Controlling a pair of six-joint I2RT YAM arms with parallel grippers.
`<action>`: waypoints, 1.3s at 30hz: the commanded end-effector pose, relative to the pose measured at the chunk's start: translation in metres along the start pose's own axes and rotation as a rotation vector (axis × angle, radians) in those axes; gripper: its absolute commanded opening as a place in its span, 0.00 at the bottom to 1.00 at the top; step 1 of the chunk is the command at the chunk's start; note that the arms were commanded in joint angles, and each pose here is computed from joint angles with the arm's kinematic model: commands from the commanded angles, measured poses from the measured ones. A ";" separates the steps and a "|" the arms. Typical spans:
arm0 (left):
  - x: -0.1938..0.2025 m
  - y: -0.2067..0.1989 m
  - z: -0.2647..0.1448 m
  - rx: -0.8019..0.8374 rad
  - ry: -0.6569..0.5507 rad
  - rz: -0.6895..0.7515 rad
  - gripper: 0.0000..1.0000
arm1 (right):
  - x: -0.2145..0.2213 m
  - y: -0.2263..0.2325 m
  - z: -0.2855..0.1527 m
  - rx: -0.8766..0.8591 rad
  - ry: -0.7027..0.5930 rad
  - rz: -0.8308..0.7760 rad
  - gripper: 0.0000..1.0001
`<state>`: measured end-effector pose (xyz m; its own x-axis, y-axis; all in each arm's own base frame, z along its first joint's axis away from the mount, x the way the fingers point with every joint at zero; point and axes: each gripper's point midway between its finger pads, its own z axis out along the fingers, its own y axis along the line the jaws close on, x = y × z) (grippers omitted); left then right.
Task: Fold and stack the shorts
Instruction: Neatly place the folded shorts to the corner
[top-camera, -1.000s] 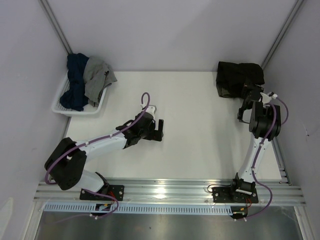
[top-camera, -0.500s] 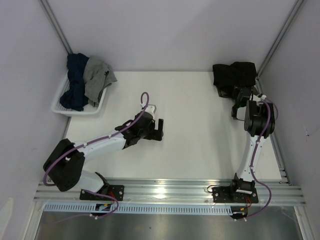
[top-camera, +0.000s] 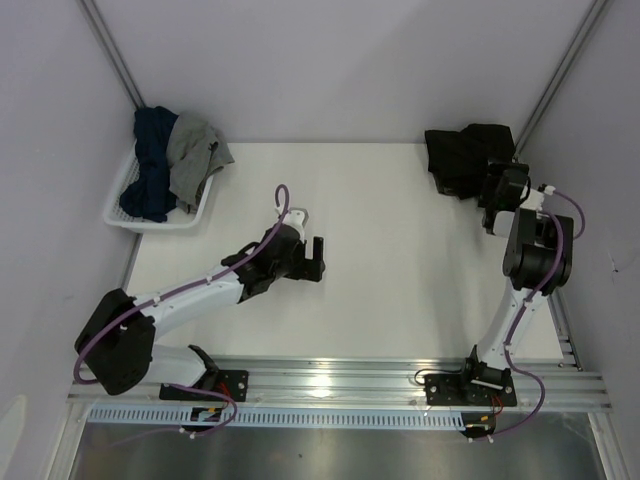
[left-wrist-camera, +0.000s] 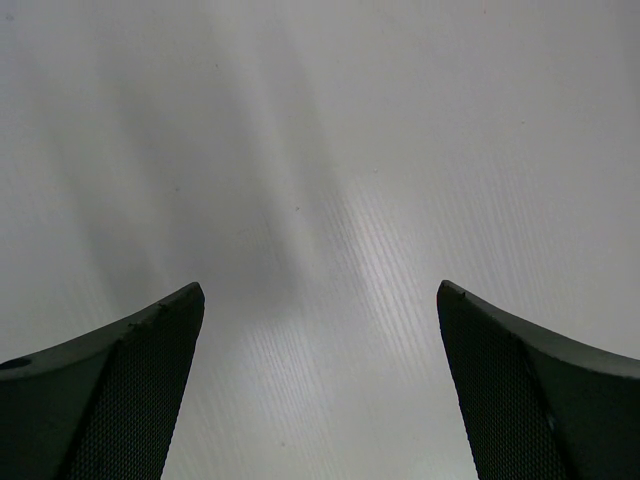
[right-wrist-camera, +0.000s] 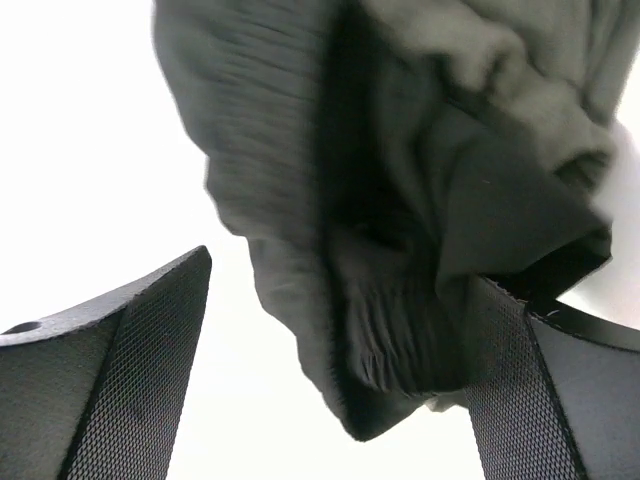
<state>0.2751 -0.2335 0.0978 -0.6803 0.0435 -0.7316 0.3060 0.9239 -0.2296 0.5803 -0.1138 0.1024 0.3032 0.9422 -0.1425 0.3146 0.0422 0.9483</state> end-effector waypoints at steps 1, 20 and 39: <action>-0.013 -0.006 -0.010 0.020 -0.055 -0.011 0.99 | -0.026 0.015 -0.022 0.076 -0.013 -0.087 0.95; -0.011 -0.011 -0.004 0.037 -0.045 -0.012 0.99 | -0.035 0.129 -0.008 -0.139 0.078 -0.196 0.37; -0.012 -0.012 0.008 0.025 -0.024 0.013 0.99 | 0.031 0.099 0.108 -0.270 0.262 -0.116 0.00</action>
<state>0.2746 -0.2359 0.0849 -0.6973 0.0618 -0.7141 0.3072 0.9259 -0.2199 0.7078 -0.1069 0.1496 -0.0049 0.9799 -0.1993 0.1198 0.1985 0.9728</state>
